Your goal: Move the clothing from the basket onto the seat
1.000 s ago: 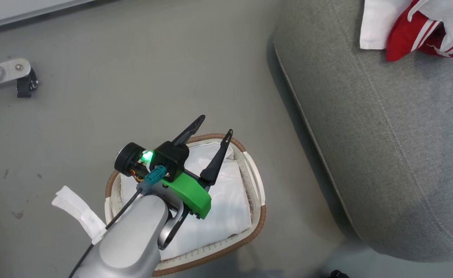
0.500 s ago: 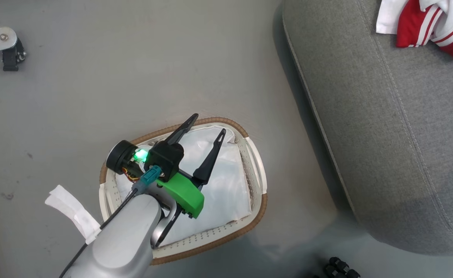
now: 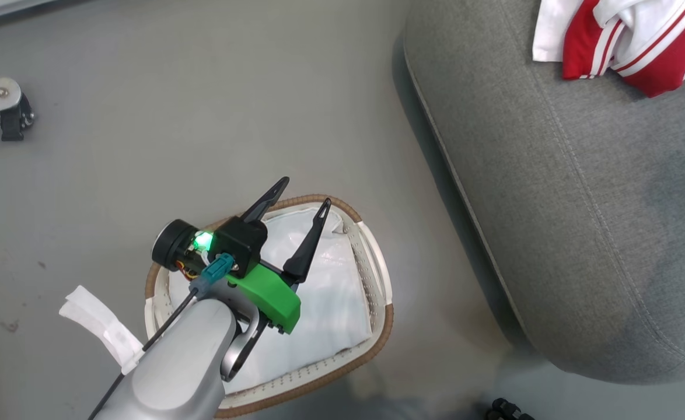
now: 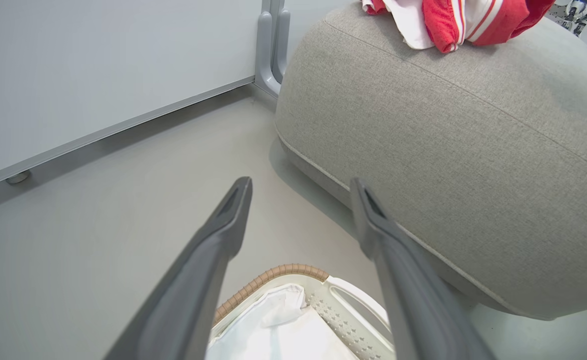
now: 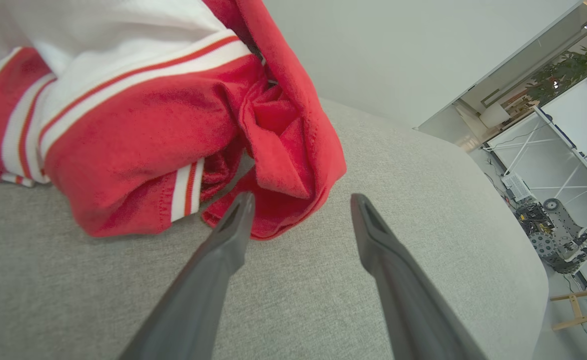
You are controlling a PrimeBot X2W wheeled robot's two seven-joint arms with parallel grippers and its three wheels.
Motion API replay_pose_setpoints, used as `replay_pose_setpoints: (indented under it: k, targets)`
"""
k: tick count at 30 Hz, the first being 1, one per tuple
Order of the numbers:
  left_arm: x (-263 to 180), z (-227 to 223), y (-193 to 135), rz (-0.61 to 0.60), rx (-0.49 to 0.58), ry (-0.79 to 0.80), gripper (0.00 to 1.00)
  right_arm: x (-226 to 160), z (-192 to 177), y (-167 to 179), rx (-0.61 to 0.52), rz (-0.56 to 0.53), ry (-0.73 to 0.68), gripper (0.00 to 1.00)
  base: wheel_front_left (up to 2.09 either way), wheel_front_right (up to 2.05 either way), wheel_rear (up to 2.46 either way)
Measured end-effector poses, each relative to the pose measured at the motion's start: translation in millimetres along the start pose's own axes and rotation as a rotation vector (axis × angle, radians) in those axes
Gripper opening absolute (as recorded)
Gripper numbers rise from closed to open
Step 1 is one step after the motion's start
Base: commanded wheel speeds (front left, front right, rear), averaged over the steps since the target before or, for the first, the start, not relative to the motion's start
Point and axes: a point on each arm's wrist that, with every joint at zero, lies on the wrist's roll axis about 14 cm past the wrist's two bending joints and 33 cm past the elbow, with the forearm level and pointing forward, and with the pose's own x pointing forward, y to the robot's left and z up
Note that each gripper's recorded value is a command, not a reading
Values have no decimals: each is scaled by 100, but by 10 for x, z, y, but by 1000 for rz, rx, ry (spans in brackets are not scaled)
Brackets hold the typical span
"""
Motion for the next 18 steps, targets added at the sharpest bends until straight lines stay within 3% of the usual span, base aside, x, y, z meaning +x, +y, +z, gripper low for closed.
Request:
replay_pose_setpoints:
  k: [7,12,18]
  targets:
    - [-58,176,-79,16,-5,-34,100,-238,40,50,42,16,-25,100,0,0,0]
    - [-122,380,-132,44,-15,-85,100,-273,334,-17,86,3,-108,100,0,0,0]
    - [-315,638,-90,117,-17,-158,100,-295,808,190,160,50,-231,100,0,0,0]
